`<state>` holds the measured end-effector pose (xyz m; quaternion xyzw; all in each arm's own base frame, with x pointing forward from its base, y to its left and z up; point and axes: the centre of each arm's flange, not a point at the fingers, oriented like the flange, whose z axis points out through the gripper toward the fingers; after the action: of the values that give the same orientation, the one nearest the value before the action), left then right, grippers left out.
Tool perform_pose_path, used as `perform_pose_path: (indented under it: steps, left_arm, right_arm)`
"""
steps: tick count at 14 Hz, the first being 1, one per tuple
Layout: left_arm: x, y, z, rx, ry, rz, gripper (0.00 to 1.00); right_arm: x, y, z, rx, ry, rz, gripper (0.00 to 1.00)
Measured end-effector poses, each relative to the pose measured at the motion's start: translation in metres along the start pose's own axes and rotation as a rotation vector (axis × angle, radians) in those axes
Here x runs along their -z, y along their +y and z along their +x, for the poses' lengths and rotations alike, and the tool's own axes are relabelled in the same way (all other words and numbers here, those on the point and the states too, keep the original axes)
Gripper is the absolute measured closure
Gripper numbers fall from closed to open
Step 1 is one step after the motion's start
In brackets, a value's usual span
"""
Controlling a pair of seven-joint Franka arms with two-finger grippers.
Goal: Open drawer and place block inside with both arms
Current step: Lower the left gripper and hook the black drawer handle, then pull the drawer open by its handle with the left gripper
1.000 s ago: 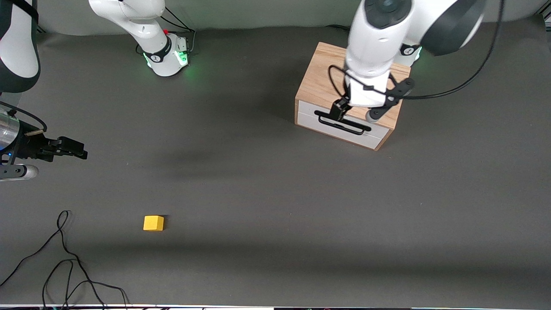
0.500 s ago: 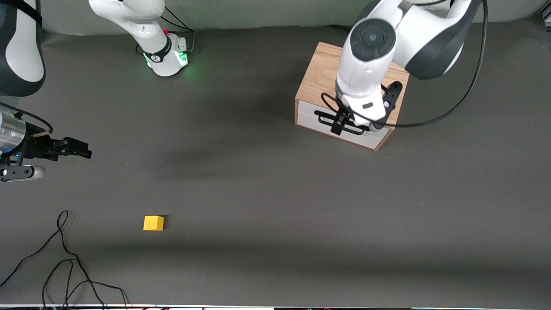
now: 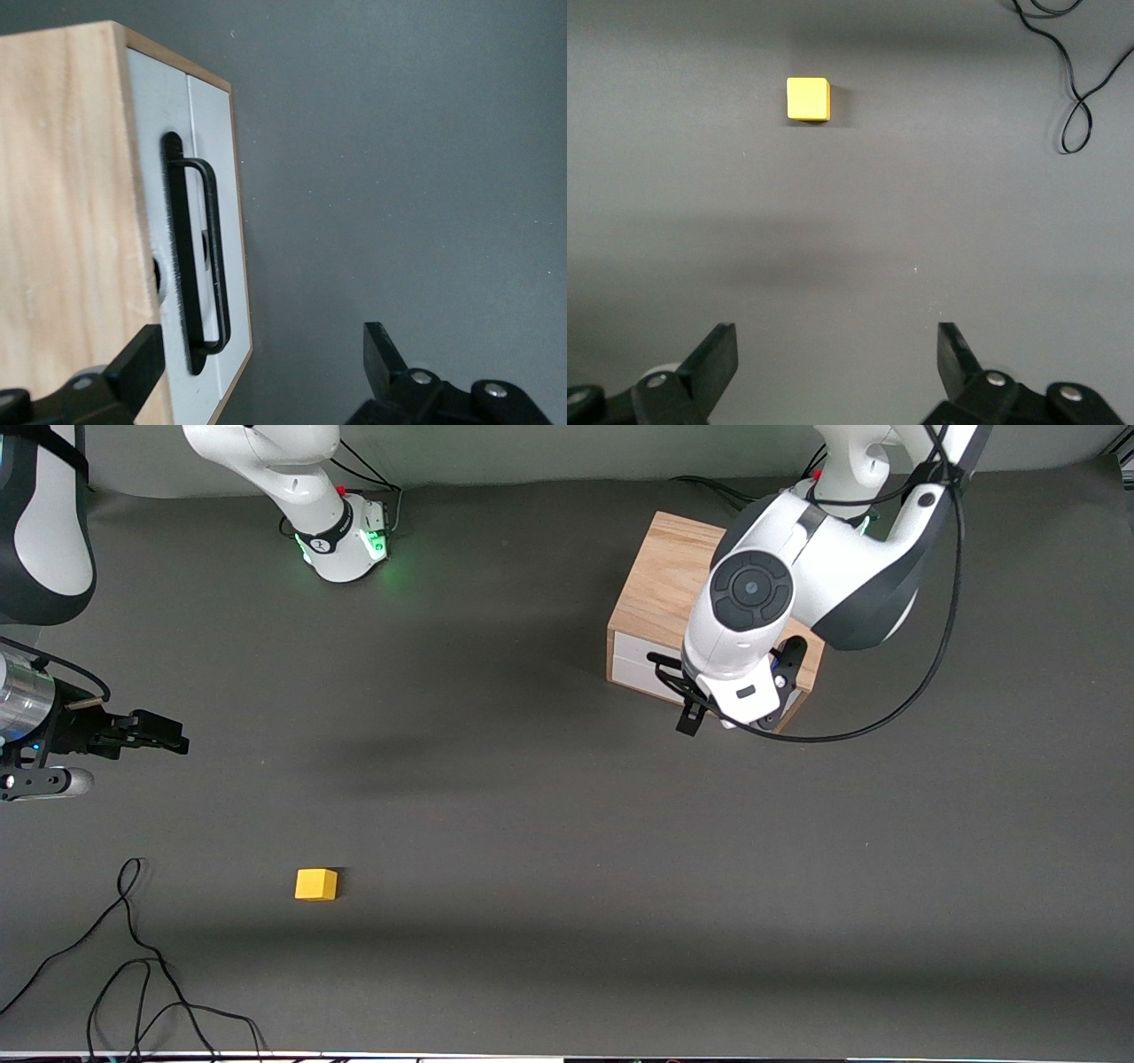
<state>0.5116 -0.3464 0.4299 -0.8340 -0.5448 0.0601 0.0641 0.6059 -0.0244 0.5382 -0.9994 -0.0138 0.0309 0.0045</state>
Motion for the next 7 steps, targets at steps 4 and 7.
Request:
perform_pose_path:
  steps: [4,7]
  left_arm:
    - [-0.043,-0.003,0.001,-0.013,0.029,0.026,0.00]
    - [-0.074,-0.007,0.001,-0.023,0.041,0.045,0.00]
  right_arm:
    - [0.003,0.001,0.001,-0.003,0.018,-0.002,0.00]
    - [0.004,0.002,0.001,-0.003,0.020,-0.002,0.00]
